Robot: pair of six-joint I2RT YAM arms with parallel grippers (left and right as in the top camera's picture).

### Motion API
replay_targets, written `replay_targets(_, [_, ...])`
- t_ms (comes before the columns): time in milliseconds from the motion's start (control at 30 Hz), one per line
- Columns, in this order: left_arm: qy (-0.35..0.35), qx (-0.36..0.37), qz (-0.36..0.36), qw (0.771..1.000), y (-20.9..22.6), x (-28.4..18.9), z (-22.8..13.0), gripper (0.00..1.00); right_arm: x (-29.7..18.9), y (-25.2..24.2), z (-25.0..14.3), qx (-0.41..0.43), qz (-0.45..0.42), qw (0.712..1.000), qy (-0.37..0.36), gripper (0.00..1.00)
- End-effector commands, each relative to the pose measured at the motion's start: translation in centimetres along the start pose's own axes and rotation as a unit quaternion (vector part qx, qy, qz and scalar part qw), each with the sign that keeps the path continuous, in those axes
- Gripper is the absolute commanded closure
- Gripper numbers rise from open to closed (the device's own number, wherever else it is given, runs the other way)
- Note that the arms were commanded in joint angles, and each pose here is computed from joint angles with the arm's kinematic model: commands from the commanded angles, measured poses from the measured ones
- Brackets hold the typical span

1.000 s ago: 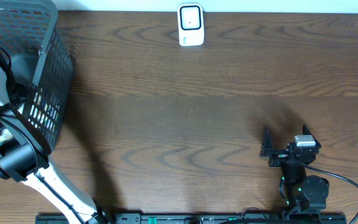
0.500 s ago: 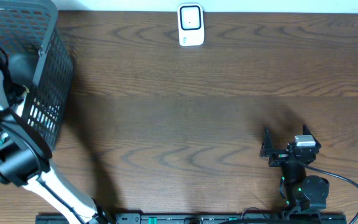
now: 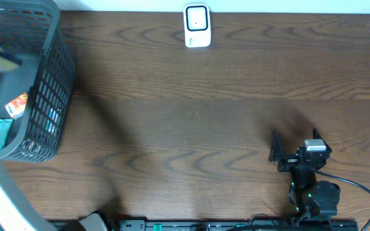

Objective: Scan the item barcode
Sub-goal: 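Grasp the white snack bag with the left gripper and lift it out, then carry the bag to the table centre and release it near the scanner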

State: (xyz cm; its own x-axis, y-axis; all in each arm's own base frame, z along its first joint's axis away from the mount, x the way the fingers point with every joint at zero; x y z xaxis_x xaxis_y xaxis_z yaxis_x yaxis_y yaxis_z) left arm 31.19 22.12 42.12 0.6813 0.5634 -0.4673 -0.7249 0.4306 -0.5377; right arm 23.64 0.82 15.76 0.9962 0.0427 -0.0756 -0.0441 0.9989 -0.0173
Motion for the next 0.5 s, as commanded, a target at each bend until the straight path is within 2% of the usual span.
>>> replay_targets(0, [0.062,-0.017,-0.162,0.985,-5.8,-4.1,-1.6,0.93,0.0,0.0,-0.1,-0.006,-0.002,1.000,0.000,0.01])
replay_targets(100, [0.088,0.000,-0.215,0.973,-8.2,-6.5,-3.4,0.93,0.0,0.0,-0.1,-0.006,-0.002,1.000,0.000,0.01])
replay_targets(200, [0.130,0.042,-0.252,0.958,-10.6,-8.3,-6.8,0.93,0.0,0.0,-0.1,-0.006,-0.002,1.000,0.000,0.01])
replay_targets(300, [0.179,0.128,-0.301,0.928,-13.4,-10.2,-11.9,0.93,0.0,0.0,-0.1,-0.006,-0.002,1.000,0.000,0.01])
replay_targets(367, [0.213,0.194,-0.332,0.898,-15.0,-11.5,-15.8,0.93,0.0,0.0,-0.1,-0.006,-0.002,1.000,0.000,0.01])
replay_targets(467, [0.257,0.265,-0.343,0.864,-16.1,-12.4,-21.4,0.93,0.0,0.0,-0.1,-0.006,-0.002,1.000,0.000,0.01])
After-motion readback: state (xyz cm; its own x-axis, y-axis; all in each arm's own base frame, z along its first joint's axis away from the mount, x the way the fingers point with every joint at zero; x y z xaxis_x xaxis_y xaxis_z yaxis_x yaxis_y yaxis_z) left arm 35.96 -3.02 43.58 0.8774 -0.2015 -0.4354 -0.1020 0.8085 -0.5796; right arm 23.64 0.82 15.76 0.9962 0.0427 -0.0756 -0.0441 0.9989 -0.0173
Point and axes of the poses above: each gripper's point midway between its finger pads, its own x axis out along the fingers, its own y axis along the line the jaws close on, z = x × y, the point moved 1 cm from there along -x, back along the fingers
